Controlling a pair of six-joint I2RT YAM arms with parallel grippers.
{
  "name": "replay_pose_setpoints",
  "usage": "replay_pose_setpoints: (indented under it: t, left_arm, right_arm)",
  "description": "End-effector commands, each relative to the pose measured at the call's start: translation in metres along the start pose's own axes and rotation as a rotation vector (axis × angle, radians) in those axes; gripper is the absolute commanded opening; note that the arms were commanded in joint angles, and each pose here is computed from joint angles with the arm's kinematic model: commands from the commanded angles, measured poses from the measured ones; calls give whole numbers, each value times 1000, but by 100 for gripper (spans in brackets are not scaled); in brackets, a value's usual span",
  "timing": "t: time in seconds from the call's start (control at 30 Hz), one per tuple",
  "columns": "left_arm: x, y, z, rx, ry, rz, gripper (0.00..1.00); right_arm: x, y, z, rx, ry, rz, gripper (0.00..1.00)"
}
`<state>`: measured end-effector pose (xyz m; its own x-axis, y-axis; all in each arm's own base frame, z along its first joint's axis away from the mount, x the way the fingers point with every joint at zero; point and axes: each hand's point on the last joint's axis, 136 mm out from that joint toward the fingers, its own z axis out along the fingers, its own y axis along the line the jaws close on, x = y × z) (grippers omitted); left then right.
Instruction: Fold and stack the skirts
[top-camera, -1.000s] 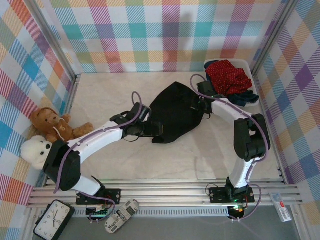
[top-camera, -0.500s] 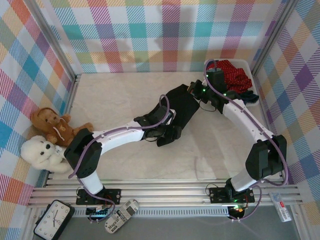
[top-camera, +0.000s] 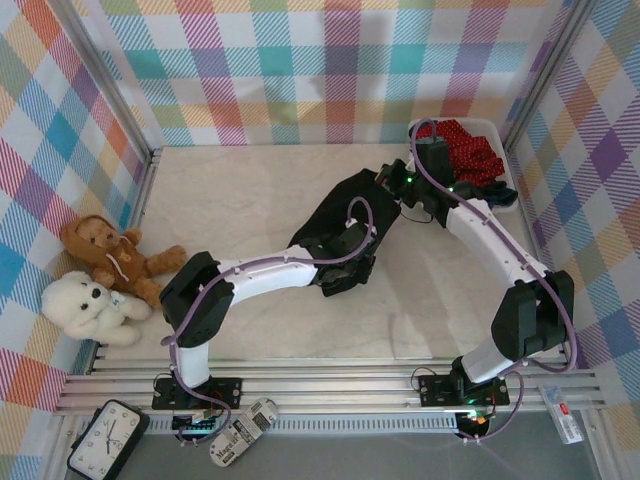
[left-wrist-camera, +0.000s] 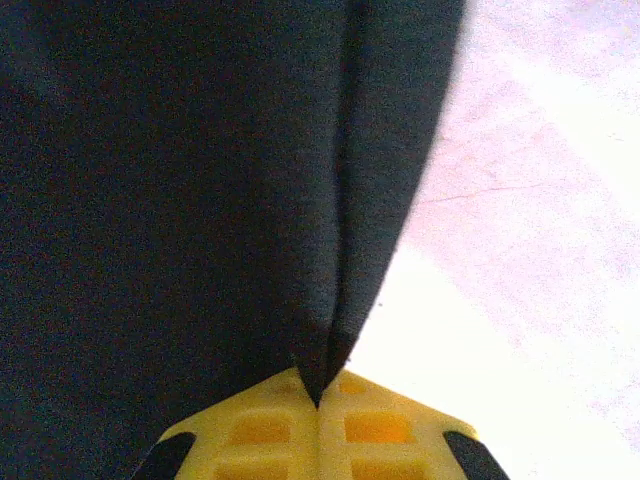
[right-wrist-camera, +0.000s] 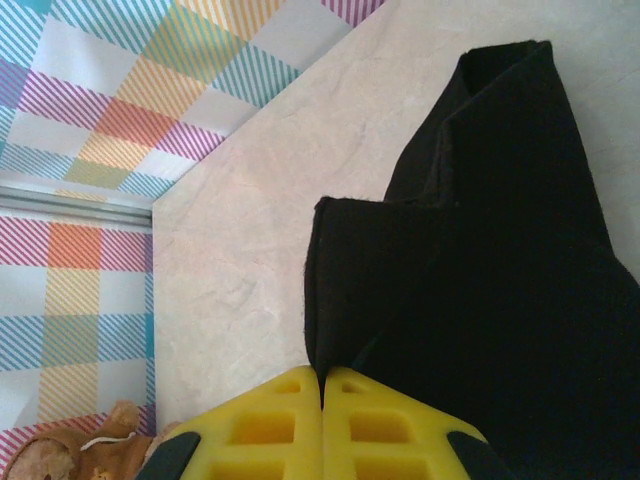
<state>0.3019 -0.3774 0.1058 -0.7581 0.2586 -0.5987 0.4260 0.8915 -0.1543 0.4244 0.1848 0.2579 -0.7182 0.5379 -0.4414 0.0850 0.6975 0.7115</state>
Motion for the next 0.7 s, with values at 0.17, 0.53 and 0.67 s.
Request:
replay_pose_setpoints:
  t: [0.17, 0.53, 0.67]
  left_arm:
    - [-94, 98, -150, -204, -328, -118, 0]
    - [-235, 151, -231, -226, -510, 13, 0]
    - [-245, 151, -257, -249, -535, 62, 0]
  right_arm:
    - [-50, 65, -89, -182, -211, -72, 0]
    - [-116, 163, -113, -463, -384, -132, 0]
    - [-112, 175, -123, -519, -374, -171, 0]
